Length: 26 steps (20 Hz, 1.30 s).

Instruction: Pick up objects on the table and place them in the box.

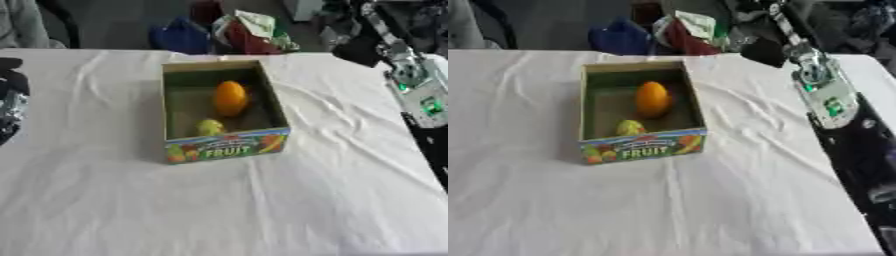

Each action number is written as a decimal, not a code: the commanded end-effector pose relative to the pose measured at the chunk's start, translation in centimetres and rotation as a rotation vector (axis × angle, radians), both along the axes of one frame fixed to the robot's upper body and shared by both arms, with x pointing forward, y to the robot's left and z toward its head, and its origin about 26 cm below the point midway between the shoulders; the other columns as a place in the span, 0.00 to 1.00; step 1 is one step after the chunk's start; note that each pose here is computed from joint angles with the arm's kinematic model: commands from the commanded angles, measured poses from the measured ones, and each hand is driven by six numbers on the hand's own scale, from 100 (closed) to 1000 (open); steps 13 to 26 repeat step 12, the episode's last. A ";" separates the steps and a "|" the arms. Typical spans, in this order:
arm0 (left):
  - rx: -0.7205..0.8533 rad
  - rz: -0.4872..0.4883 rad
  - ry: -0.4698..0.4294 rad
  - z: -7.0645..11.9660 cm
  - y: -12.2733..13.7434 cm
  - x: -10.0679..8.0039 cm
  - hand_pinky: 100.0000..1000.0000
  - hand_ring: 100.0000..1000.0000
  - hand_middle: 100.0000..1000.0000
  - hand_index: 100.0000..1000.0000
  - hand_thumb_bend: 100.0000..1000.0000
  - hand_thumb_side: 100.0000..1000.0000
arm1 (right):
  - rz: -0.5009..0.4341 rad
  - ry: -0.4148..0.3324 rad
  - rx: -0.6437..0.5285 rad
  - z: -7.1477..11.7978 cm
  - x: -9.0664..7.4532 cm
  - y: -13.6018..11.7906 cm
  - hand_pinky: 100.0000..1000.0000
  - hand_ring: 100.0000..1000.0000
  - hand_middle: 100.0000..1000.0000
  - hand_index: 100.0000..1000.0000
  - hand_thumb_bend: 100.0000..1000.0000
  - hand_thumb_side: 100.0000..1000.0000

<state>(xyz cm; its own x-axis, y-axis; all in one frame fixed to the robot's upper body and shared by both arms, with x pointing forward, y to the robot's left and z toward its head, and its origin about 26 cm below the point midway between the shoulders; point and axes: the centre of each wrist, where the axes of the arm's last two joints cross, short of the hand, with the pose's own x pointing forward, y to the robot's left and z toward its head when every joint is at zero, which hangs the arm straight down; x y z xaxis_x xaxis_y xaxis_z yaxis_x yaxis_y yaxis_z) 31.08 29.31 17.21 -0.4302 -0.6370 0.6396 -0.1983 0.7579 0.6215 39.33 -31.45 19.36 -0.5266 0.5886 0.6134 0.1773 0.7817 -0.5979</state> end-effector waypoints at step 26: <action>-0.123 0.059 0.021 -1.6 0.2 -0.3 0.56 0.54 0.55 0.79 0.00 0.78 | -0.069 -0.015 0.289 -3.8 -4.8 1.3 0.69 0.78 0.63 0.80 0.00 0.71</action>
